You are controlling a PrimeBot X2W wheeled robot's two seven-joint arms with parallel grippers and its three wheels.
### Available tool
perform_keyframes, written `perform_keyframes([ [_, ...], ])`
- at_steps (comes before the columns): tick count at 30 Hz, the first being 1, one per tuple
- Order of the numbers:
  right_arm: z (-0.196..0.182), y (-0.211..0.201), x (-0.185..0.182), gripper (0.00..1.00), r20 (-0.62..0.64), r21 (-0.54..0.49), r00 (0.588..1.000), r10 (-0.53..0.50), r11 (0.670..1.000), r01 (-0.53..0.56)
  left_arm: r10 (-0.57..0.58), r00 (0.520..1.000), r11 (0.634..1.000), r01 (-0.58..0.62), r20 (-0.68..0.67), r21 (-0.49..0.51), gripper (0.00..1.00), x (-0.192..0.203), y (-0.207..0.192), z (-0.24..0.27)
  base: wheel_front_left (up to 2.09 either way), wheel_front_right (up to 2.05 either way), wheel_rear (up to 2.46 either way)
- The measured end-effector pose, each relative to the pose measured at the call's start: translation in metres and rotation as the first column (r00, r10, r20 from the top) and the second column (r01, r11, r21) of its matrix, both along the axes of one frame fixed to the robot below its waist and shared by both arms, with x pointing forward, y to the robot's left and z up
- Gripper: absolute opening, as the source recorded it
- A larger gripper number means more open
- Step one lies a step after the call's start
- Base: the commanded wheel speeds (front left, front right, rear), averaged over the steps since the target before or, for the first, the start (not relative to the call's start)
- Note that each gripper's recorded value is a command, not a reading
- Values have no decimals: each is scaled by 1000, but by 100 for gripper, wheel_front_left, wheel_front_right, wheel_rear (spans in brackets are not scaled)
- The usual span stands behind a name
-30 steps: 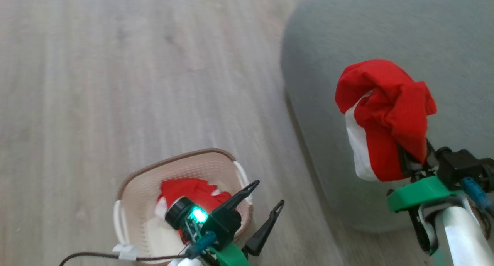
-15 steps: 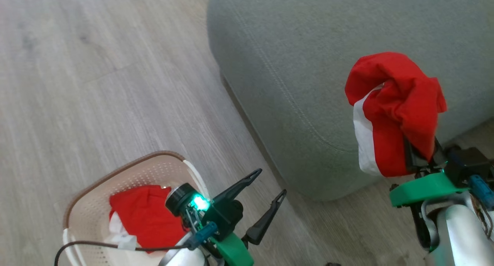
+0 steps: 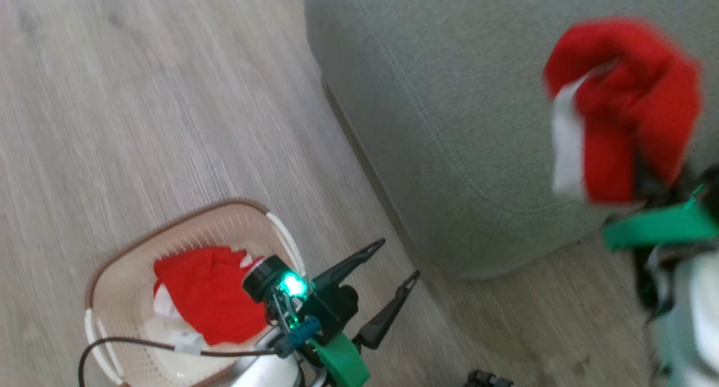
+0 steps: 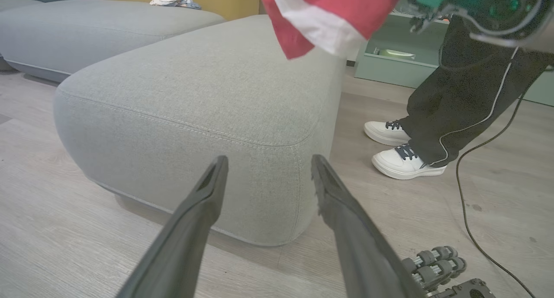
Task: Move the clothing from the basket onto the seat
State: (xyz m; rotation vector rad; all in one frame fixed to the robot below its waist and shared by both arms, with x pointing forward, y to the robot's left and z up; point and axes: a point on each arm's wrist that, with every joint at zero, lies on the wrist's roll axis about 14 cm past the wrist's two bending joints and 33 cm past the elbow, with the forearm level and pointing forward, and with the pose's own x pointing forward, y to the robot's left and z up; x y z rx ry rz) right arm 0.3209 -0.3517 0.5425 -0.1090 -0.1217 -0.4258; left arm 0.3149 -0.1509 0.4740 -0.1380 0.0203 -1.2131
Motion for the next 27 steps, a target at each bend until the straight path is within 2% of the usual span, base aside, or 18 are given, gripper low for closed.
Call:
perform_keyframes([
  [7, 40, -52, 51, 0, 102, -14, 994, -47, 999, 49, -32, 999, 999, 33, -7, 23, 100, 18, 3, -24, 0, 0, 0],
  [10, 46, -72, 75, 0, 97, -37, 994, -59, 997, 62, -34, 999, 999, 35, -19, 28, 100, 29, 6, -36, 0, 0, 0],
  [14, 49, -95, 111, 0, 122, -3, 988, -92, 996, 93, -22, 999, 999, 24, -47, 37, 100, 44, 13, -56, 0, 0, 0],
  [21, 20, -115, 180, 0, 87, 92, 990, -111, 990, 103, 14, 994, 998, -7, -107, 62, 100, 64, 28, -94, 0, 0, 0],
  [27, -35, -113, 223, 0, -52, 132, 994, -94, 986, 100, 65, 985, 995, -51, -157, 89, 100, 72, 45, -118, 0, 0, 0],
])
